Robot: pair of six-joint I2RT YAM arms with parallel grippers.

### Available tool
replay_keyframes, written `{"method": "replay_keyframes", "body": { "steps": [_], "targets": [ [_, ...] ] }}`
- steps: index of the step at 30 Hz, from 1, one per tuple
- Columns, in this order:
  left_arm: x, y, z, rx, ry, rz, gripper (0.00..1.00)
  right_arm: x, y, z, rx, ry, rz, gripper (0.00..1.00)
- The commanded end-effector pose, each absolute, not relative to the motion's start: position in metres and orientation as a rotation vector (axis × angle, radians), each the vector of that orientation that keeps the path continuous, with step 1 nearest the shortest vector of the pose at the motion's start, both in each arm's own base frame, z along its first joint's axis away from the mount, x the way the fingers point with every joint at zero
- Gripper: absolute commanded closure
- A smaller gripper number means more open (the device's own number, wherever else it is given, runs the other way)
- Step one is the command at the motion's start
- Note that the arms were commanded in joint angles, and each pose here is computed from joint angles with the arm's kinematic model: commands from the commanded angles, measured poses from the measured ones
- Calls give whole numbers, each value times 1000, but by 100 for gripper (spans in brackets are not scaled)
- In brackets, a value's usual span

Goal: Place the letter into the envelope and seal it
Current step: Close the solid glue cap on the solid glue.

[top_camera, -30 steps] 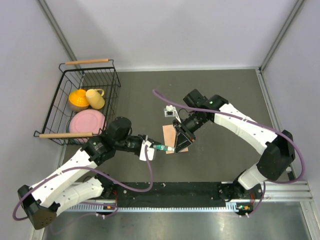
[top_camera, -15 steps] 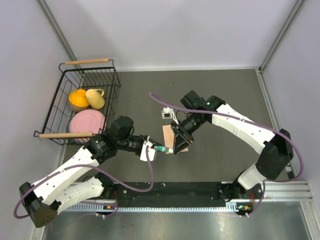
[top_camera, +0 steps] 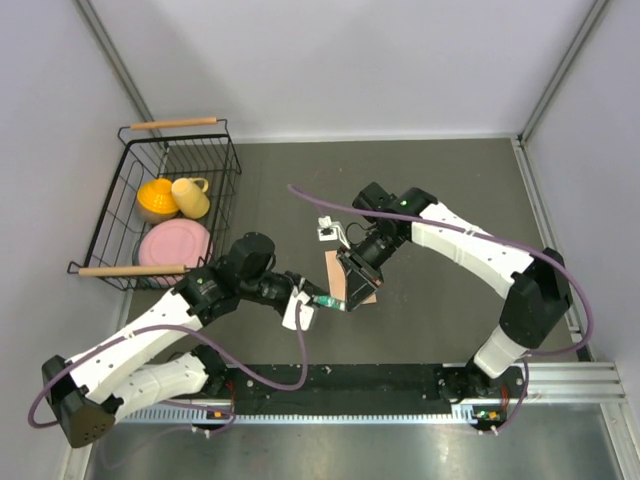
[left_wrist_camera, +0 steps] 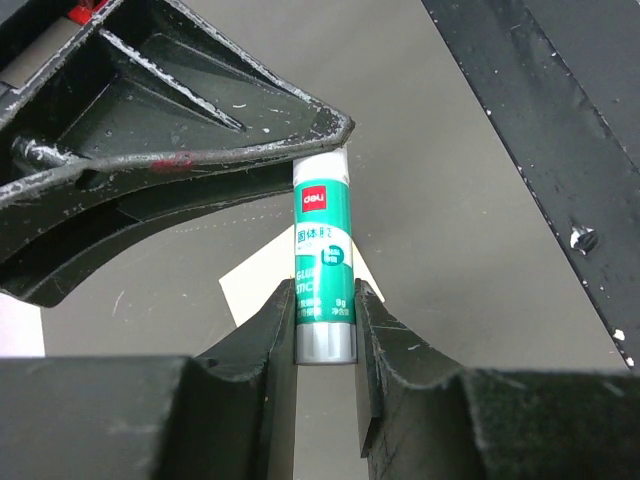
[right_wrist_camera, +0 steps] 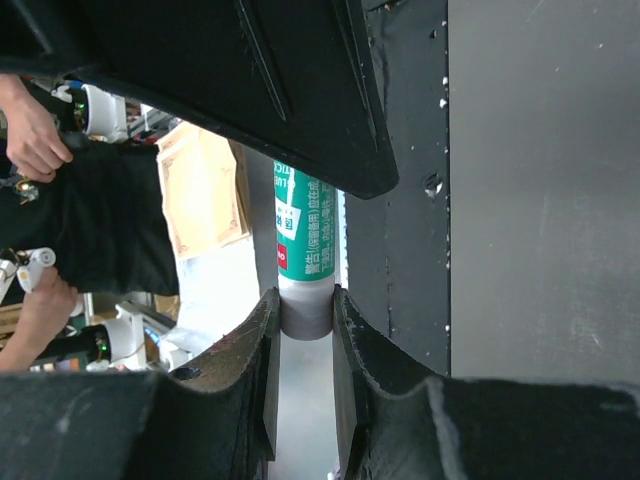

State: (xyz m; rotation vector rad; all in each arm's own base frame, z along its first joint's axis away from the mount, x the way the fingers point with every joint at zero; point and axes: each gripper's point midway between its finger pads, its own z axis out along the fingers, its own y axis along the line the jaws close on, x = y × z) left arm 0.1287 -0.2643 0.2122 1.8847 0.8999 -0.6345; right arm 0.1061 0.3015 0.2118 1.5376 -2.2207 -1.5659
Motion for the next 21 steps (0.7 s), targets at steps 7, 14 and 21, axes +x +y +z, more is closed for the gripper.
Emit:
{"method": "replay_keyframes", "body": {
  "steps": [7,14,21],
  "targets": [
    [113,-288,231,1836,877,-802,100,132,338,249,1695,-2182,-1760,100],
    [121,-278,224,1766,1042,-769,100,155,342,272,1687,-2252,-1820,75],
    [139,-251,218,1692,1207,-700,100,224,309,245,1548,-2765,-1544,46]
  ]
}}
